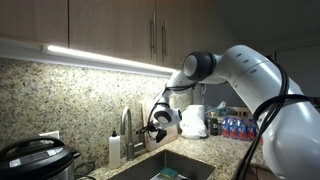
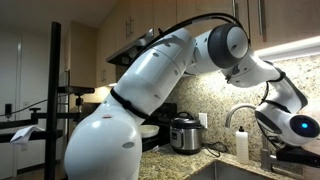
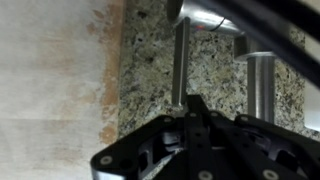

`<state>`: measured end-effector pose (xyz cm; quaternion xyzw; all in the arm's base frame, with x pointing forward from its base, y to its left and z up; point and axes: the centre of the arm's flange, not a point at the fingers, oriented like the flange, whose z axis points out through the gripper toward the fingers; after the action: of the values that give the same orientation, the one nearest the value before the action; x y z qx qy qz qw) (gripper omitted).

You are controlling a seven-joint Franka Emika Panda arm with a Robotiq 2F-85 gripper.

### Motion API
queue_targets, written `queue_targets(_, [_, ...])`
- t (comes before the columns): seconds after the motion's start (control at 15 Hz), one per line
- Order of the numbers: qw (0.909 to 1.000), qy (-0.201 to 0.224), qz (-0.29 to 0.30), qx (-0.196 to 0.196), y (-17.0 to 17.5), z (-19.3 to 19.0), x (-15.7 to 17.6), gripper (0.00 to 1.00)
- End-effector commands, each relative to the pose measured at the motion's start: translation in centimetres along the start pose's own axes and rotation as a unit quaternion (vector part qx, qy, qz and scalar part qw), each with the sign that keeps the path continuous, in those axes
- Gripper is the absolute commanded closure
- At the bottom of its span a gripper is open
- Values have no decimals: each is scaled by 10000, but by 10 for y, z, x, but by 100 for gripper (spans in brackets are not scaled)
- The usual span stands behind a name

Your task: Open the faucet.

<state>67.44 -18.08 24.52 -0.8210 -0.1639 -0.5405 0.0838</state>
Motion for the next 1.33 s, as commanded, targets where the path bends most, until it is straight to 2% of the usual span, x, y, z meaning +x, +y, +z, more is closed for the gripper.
queue_targets(0.0, [9999, -25, 101, -82, 7, 1, 4, 100])
queue_targets(1.27, [9997, -38, 185, -165, 12, 0, 4, 100])
